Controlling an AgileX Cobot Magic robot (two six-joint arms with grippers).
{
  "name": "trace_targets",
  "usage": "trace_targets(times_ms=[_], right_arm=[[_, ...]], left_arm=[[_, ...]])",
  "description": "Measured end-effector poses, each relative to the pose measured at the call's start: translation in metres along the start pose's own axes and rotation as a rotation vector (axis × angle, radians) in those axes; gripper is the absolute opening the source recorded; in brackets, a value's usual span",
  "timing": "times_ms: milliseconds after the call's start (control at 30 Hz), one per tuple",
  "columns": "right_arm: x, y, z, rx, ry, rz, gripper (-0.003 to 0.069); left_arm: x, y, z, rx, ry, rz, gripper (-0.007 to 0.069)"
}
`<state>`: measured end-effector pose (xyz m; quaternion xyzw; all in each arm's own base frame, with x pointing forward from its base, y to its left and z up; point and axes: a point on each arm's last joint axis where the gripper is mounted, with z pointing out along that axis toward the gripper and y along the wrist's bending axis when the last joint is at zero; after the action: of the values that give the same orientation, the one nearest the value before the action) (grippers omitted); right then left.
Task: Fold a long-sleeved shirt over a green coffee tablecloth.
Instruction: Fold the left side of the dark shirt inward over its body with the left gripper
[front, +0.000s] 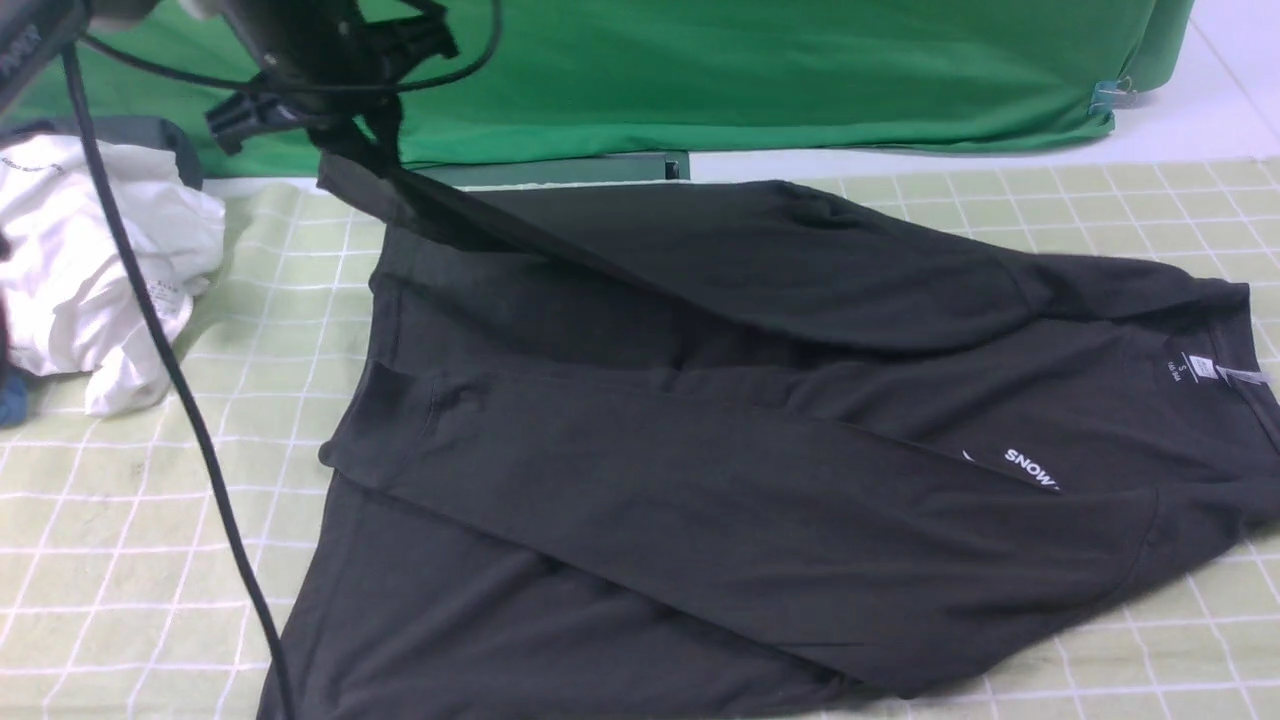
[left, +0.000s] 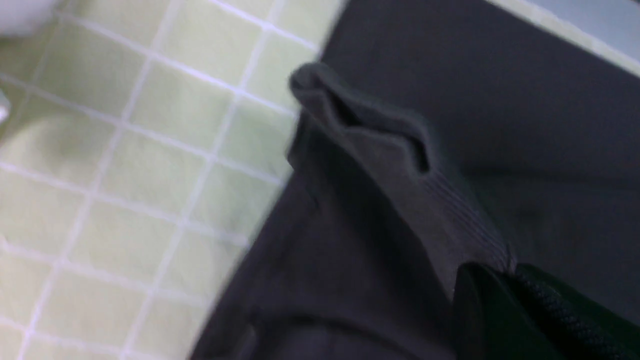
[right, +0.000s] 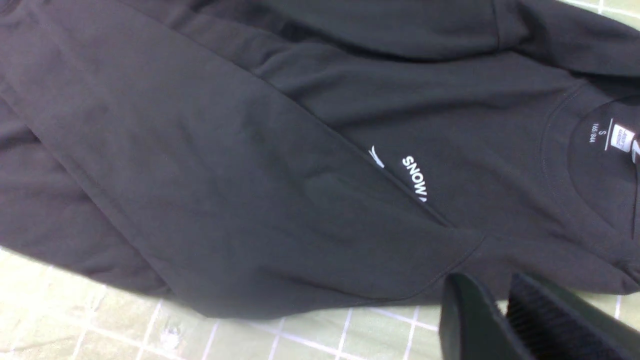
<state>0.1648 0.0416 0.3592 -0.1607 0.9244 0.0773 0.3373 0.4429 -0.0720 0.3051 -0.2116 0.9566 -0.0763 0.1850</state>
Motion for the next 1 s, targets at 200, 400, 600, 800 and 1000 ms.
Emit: trace_targets(times_ms=[200,400,600,800,1000], right_arm=[[-0.001,0.000,0.000,0.003,-0.015,0.000,0.0137],[-0.002,0.000,0.000,0.004,-0.019,0.000,0.0144],[-0.002,0.000,0.000,0.005,-0.022,0.000,0.0144],[-0.002,0.000,0.000,0.004,-0.021,0.008,0.0145],[-0.002,0.000,0.000,0.004,-0.020,0.020,0.0150]], left_arm=[[0.041,-0.009,0.002,-0.035,0.088,0.066,0.0022],[0.071,0.015,0.042,-0.165,0.231,0.086,0.0022],[0.077,0.021,0.051,-0.189,0.237,0.123,0.0022],[0.067,0.025,0.024,-0.180,0.130,0.144,0.0022],[0.063,0.026,-0.006,-0.142,0.044,0.147,0.0022]])
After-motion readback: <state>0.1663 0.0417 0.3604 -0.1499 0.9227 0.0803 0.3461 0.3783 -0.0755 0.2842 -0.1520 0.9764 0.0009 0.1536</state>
